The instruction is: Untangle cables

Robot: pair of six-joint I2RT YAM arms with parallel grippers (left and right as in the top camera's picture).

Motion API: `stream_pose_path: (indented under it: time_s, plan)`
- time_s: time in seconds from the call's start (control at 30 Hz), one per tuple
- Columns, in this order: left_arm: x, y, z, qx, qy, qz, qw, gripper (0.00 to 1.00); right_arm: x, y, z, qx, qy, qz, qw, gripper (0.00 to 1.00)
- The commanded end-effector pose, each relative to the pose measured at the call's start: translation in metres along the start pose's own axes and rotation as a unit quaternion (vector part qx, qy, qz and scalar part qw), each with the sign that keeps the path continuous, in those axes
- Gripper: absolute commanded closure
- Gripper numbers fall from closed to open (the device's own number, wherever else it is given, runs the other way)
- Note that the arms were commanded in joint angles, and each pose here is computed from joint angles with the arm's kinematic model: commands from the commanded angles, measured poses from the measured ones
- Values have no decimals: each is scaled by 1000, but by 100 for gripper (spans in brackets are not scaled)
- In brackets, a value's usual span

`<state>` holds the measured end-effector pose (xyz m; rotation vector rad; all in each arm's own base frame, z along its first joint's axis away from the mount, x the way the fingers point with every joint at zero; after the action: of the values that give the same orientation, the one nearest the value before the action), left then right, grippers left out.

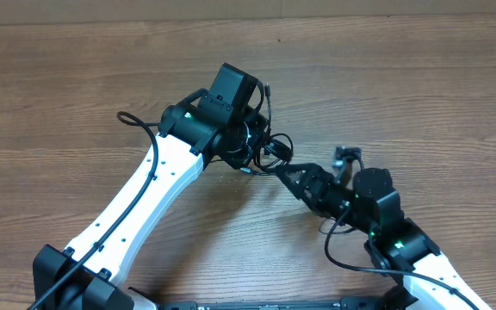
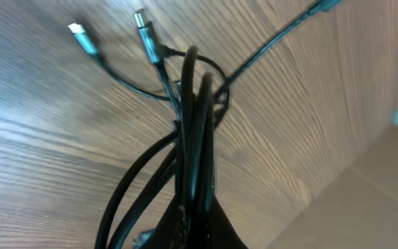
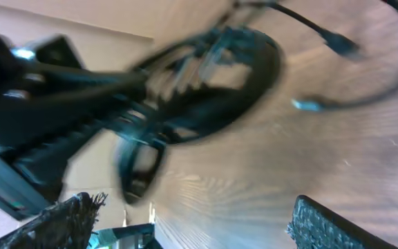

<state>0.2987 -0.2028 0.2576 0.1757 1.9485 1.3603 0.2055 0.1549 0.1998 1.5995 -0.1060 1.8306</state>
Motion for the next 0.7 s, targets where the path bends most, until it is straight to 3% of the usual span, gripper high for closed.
stream_pose_path:
  time_s: [0.0, 0.2, 0.4, 0.67]
  plan:
    - [1, 16, 4, -32, 53, -5, 998, 96, 18, -7, 4, -15, 34, 29, 999, 11]
    - [5, 16, 0, -16, 86, 7, 996, 96, 18, -16, 5, -34, 60, 25, 997, 15]
    - [5, 16, -5, 14, 120, 10, 993, 96, 25, -22, 6, -41, 90, 47, 994, 43]
    - [6, 16, -7, 20, 121, 14, 992, 96, 32, -21, 9, -55, 94, 68, 992, 57]
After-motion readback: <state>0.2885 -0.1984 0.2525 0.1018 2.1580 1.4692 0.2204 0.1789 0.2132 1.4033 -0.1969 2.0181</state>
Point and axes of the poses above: each gripper's point midway between its finger pads, its own y axis back along the fingers, its own x axis along the line the jaws close on, z = x × y, the point moved 8 cm from there along y, back along the fingers, and after that the axes turned 2 degrees about y, right-handed, at the moved point
